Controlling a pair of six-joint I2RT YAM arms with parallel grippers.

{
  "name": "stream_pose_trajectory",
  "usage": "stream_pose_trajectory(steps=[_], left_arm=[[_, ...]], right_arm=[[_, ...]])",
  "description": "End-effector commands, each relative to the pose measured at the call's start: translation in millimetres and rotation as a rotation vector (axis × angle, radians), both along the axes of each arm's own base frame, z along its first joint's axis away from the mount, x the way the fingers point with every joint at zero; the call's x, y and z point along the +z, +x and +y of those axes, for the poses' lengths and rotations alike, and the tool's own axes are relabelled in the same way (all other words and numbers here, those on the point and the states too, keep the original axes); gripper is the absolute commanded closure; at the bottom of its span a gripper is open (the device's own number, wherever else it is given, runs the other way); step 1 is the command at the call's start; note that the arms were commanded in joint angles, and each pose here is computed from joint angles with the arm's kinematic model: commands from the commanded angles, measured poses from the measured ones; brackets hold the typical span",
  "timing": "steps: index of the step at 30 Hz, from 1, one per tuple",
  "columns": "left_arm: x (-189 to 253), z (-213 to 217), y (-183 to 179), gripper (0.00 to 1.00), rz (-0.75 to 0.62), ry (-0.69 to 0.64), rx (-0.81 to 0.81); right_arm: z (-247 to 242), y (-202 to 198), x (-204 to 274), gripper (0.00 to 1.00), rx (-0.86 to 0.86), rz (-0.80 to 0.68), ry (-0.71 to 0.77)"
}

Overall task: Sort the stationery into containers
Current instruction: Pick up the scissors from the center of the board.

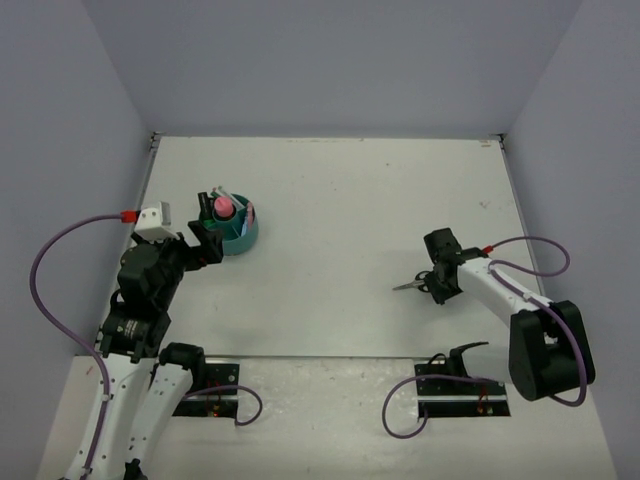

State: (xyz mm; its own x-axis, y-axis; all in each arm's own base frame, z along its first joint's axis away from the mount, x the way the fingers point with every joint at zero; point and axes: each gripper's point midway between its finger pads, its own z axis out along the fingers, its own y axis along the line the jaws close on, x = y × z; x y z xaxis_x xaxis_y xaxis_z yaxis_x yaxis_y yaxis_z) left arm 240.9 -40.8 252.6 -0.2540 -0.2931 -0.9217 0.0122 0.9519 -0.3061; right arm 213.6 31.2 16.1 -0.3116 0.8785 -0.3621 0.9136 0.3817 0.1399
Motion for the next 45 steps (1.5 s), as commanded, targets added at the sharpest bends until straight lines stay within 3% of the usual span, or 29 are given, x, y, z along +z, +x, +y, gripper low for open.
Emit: stream_pose_trajectory(steps=[1, 16, 18, 24, 28, 38, 43, 45], left_arm=[[4, -2, 1, 0.0, -0.028, 0.02, -0.026], [5, -6, 1, 0.0, -0.029, 0.02, -0.042], [4, -6, 0, 0.0, -0.029, 0.02, -0.043], [4, -6, 1, 0.0, -0.027, 0.02, -0.044], [5, -6, 1, 0.0, -0.029, 0.02, -0.045], [6, -13, 1, 0.0, -0.027, 0.015, -0.08], [11, -66, -2, 0.0, -0.044, -0.14, -0.343], [9, -109, -12, 0.0, -0.045, -0.283, -0.582]], right_arm=[[2, 15, 1, 0.69, -0.049, -0.001, 0.013], [7, 29, 4, 0.7, -0.04, -0.024, 0.049], [9, 31, 2, 0.76, -0.037, -0.007, 0.052], [10, 30, 0, 0.77, -0.056, 0.004, 0.064], [10, 32, 0, 1.0, -0.046, -0.004, 0.061], [6, 38, 7, 1.0, 0.052, -0.075, 0.029], [24, 56, 50, 1.0, 0.256, -0.31, -0.003], [45, 60, 79, 1.0, 0.394, -0.438, 0.0]])
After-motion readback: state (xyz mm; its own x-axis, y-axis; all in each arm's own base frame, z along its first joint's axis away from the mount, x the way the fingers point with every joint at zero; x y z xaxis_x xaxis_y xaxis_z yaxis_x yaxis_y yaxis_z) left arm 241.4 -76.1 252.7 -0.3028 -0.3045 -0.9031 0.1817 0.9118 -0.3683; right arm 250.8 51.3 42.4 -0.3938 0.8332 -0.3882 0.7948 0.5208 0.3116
